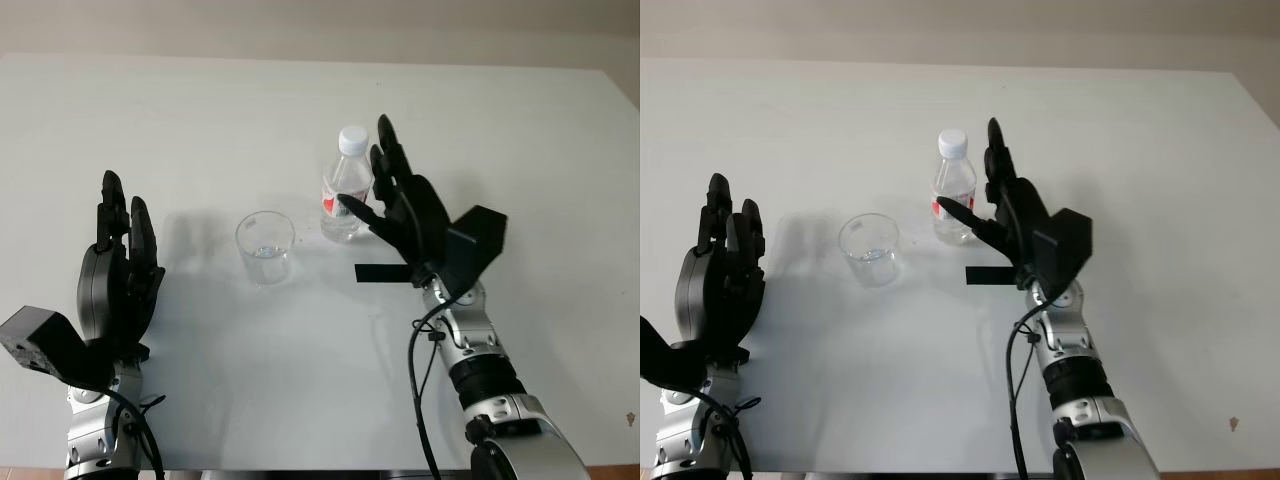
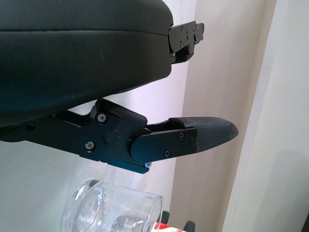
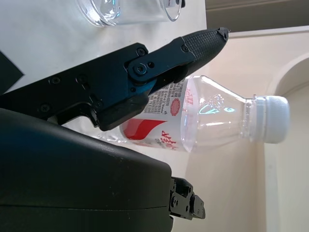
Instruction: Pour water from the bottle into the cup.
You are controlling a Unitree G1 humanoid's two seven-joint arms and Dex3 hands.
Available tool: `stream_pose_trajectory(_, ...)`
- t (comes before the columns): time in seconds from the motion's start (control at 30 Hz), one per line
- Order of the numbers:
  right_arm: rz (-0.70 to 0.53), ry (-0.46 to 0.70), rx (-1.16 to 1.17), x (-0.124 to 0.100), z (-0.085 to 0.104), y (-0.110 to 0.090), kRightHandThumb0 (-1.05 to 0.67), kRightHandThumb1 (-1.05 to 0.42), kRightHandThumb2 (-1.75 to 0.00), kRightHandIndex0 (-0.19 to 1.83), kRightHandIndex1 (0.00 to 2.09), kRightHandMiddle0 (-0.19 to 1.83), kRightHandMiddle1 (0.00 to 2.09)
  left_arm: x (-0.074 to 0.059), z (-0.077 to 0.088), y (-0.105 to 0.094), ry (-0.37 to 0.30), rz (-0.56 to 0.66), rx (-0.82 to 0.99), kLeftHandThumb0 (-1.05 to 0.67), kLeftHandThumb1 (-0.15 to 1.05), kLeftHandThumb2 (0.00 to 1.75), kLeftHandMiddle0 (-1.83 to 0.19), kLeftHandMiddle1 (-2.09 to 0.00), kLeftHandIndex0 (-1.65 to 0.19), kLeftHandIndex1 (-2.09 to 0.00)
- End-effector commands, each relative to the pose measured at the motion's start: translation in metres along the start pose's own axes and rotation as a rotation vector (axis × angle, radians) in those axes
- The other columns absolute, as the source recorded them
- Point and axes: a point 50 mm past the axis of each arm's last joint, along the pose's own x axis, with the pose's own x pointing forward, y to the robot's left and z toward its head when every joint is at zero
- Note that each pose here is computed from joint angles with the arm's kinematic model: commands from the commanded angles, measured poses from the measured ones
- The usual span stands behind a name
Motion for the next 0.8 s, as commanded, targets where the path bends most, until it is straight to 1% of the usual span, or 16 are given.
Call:
stream_pose_trajectory(0.0, 0.003, -0.008, -0.005, 0.008, 0.003, 0.004, -0.82, -0.95, -0.06, -0.19, 0.00, -0.19, 0.00, 0.000, -0.002, 0.001, 0.002, 0.003, -0.004, -0.72, 1.05, 0.55, 0.19, -0.02, 0.19, -0.01)
stream_pose_trajectory(0.2, 0.026, 0.031, -0.005, 0.016, -0.004, 0.013, -0.92, -0.92, -0.05, -0.19, 0.00, -0.19, 0.00, 0.000, -0.003, 0.002, 0.000, 0.010, -0.002, -0.73, 1.05, 0.54, 0.19, -0.03, 0.19, -0.01)
stream_pose_trajectory(0.53, 0.084, 0.053, 0.007, 0.018, -0.014, 0.027, -0.94, -0.93, -0.05, -0.19, 0.00, -0.19, 0.00, -0.002, -0.003, 0.003, 0.003, 0.002, 0.010, -0.71, 1.05, 0.55, 0.19, -0.03, 0.19, 0.00)
stream_pose_trajectory(0.6, 0.082, 0.052, 0.023, 0.017, -0.015, 0.028, -0.89, -0.93, -0.05, -0.19, 0.00, -0.19, 0.00, -0.001, -0.003, 0.004, 0.002, 0.001, 0.010, -0.71, 1.05, 0.55, 0.19, -0.03, 0.19, 0.00)
stream_pose_trajectory(0.67, 0.067, 0.045, 0.054, 0.017, -0.017, 0.028, -0.71, -0.93, -0.05, -0.19, 0.00, -0.17, 0.02, -0.001, -0.002, 0.004, 0.002, 0.004, 0.012, -0.71, 1.05, 0.54, 0.19, -0.03, 0.19, 0.00)
stream_pose_trajectory(0.7, 0.055, 0.048, 0.053, 0.017, -0.017, 0.028, -0.67, -0.93, -0.05, -0.19, 0.00, -0.16, 0.02, -0.001, -0.002, 0.004, 0.003, 0.004, 0.011, -0.71, 1.05, 0.54, 0.19, -0.04, 0.19, -0.01)
stream_pose_trajectory(0.73, 0.044, 0.051, 0.044, 0.017, -0.017, 0.027, -0.58, -0.95, -0.06, -0.05, 0.07, 0.01, 0.11, 0.000, -0.002, 0.004, 0.003, 0.005, 0.011, -0.71, 1.05, 0.54, 0.19, -0.04, 0.19, -0.01)
stream_pose_trajectory(0.77, 0.035, 0.063, 0.027, 0.018, -0.017, 0.026, -0.53, -0.96, -0.07, 0.07, 0.13, 0.15, 0.19, 0.000, -0.002, 0.004, 0.003, 0.006, 0.012, -0.70, 1.05, 0.54, 0.18, -0.04, 0.18, -0.02)
